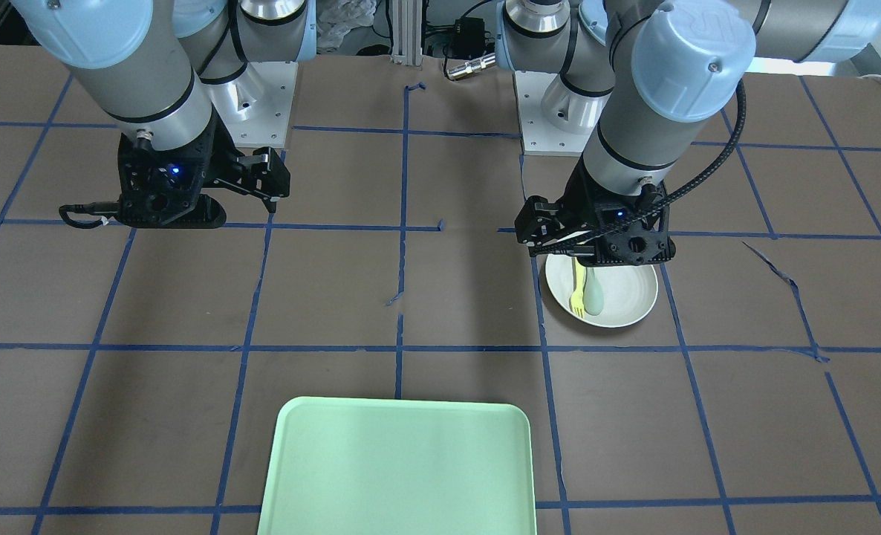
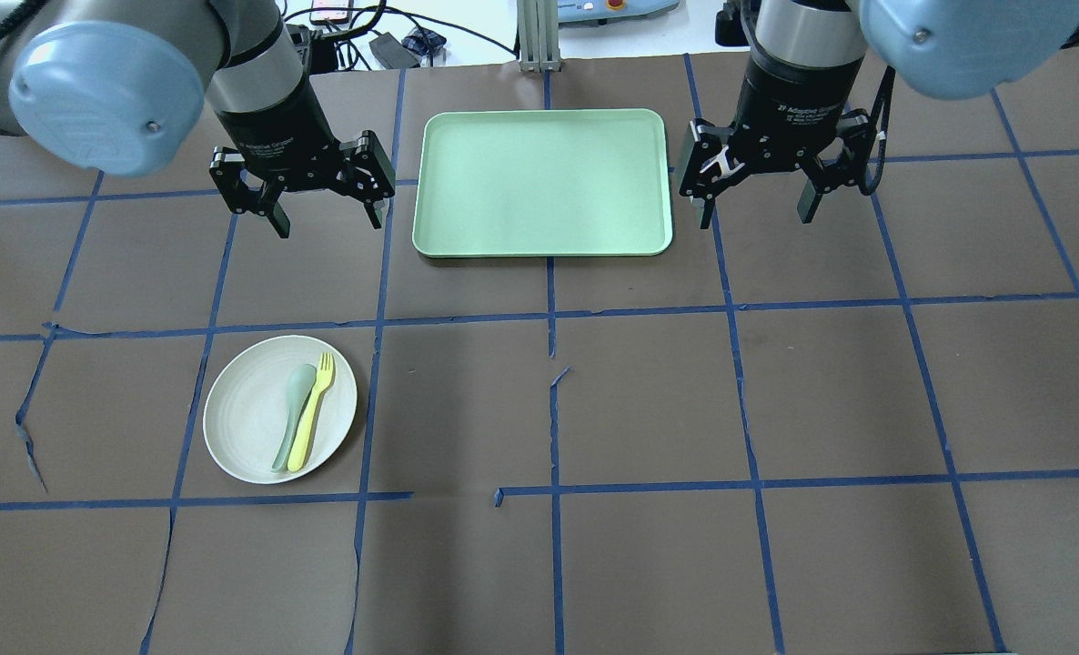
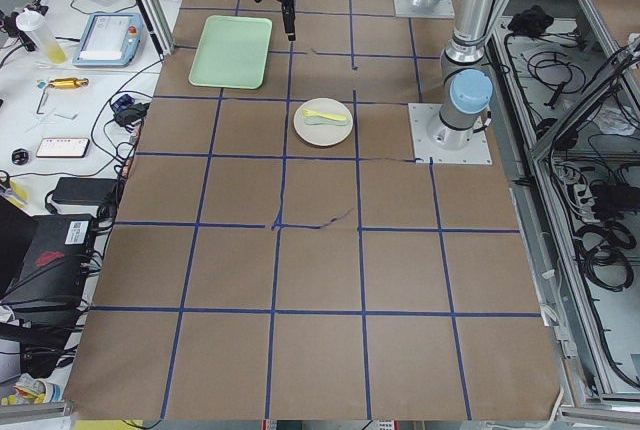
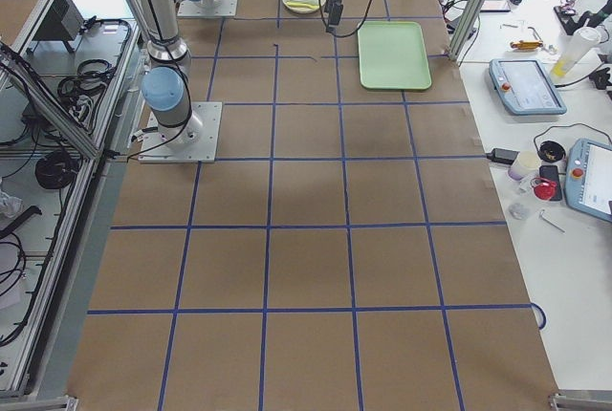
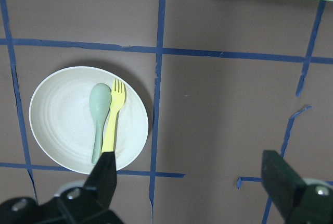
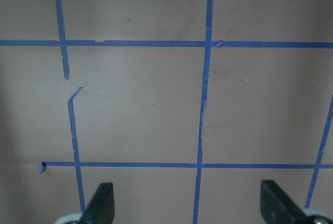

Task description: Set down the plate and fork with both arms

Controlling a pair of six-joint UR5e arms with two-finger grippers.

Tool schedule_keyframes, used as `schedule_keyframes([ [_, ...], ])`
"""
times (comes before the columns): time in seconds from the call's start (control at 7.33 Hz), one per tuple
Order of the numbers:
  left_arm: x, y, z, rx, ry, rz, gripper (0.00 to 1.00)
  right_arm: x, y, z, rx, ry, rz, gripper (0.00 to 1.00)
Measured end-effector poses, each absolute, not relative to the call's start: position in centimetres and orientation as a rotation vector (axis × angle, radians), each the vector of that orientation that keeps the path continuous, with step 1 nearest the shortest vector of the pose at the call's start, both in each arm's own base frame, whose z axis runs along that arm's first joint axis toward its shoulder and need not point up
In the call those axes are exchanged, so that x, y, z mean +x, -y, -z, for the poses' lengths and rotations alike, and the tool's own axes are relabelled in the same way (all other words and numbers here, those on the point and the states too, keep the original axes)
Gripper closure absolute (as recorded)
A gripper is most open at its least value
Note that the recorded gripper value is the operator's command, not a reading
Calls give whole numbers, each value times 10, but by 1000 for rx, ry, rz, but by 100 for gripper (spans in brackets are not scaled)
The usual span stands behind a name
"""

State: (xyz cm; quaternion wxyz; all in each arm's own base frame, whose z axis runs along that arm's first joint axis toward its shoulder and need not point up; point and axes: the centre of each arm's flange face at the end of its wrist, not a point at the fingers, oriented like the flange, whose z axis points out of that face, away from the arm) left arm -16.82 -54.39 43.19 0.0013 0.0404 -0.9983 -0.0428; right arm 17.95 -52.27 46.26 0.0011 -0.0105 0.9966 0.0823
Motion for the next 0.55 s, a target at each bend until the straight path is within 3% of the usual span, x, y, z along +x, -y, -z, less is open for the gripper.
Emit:
schedule_keyframes([
  [0.55,-170,542,-429,123,3132,146,0,180,523,-460,-37,-3129,-262,0],
])
